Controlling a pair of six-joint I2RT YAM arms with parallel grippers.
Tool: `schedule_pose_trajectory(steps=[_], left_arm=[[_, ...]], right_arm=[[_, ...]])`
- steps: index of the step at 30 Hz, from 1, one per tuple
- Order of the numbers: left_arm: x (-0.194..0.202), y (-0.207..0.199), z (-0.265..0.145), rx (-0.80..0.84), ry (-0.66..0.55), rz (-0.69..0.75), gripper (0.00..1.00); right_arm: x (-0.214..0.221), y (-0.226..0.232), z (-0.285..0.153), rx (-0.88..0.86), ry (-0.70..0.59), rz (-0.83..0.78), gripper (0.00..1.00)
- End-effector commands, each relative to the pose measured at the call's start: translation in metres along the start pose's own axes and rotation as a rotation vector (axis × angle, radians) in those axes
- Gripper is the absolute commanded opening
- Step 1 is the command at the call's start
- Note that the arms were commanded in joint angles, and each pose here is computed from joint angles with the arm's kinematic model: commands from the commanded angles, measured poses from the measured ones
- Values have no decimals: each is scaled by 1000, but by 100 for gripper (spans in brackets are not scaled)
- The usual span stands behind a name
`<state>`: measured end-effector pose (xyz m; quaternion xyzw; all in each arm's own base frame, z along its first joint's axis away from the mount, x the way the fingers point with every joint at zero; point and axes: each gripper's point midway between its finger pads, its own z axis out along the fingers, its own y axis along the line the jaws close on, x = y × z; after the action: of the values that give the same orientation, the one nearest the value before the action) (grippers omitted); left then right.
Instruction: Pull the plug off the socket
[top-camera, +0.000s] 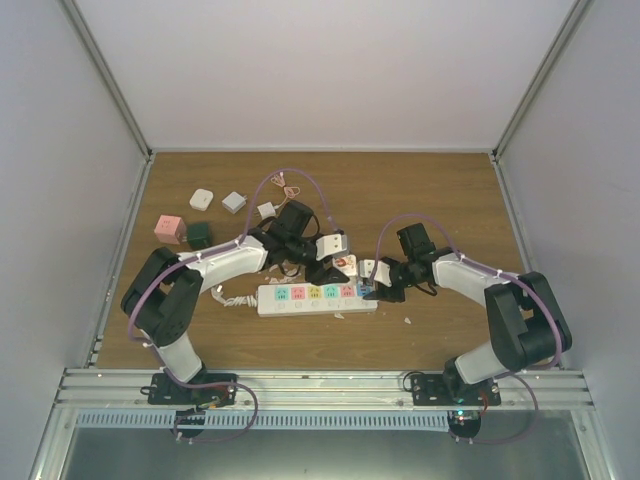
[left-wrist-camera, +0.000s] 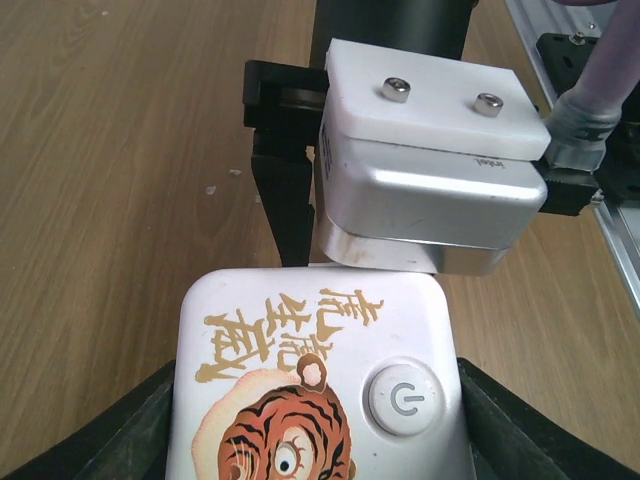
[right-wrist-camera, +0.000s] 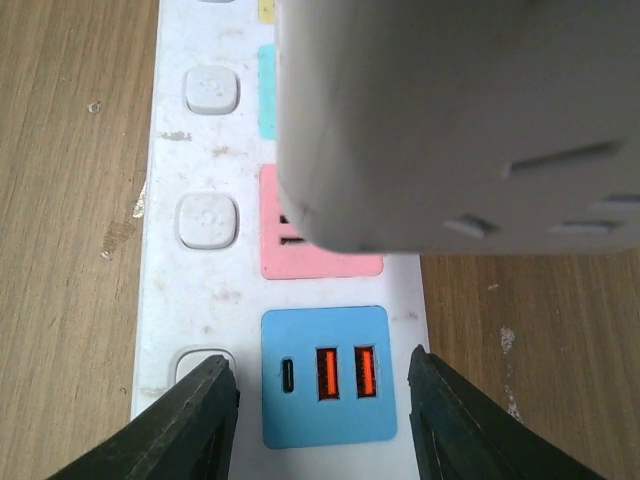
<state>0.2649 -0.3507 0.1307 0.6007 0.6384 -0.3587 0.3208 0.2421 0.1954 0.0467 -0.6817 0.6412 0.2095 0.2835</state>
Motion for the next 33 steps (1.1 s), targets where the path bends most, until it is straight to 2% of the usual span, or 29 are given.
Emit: schedule_pose_trajectory(steps=[1, 11, 19, 29, 33], left_arm=[[-35, 4, -16, -19, -89, 88, 16], [-14, 36, -47, -119, 15, -25, 17], [-1, 55, -83, -200, 60, -89, 15], [27, 75, -129, -327, 239, -148, 15], [46, 78, -142, -366, 355, -165, 16]], right_arm=[[30, 11, 3, -21, 118, 47, 49], [-36, -20, -34, 41, -47, 29, 53], [-87, -39, -70, 116, -179, -4, 54], [-98, -45, -77, 167, -234, 19, 56], [-96, -45, -73, 173, -240, 26, 56]])
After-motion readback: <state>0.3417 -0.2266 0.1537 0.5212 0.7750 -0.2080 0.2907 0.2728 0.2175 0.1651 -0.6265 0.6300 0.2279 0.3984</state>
